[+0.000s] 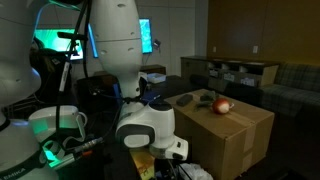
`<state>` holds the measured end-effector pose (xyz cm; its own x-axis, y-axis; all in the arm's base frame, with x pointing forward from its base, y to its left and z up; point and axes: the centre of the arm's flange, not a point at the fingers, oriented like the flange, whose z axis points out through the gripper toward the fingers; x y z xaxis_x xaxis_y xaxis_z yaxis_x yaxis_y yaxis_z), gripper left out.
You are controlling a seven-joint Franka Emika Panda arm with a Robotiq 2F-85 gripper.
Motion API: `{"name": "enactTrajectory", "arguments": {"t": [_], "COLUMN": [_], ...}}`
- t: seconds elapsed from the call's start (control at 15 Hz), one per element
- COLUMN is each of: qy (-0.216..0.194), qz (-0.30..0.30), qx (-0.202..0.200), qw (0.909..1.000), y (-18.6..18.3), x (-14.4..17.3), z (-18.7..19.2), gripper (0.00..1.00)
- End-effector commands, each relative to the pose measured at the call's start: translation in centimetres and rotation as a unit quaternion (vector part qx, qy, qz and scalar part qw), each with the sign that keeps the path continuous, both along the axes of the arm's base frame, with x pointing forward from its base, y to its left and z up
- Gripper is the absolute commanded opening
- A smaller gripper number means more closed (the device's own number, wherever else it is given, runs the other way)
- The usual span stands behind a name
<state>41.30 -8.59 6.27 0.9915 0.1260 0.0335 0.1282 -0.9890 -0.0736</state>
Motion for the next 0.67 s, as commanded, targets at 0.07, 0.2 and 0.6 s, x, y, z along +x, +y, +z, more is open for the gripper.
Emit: {"name": "enactTrajectory", "arguments": {"t": [0.07,0.2,0.6], "qy": [-0.011,-0.008,-0.007], "qz": [-0.004,-0.005,-0.032], "qx": [0.007,0.007,-0.002], "qw": [0.9999,0.9999,0.9994], "y": [-0.3,-0.7,-2.5], "x": [1.0,1.4,3.0], "z": [-2.5,-3.4,-5.8], "gripper": [1.00,1.00,1.00]}}
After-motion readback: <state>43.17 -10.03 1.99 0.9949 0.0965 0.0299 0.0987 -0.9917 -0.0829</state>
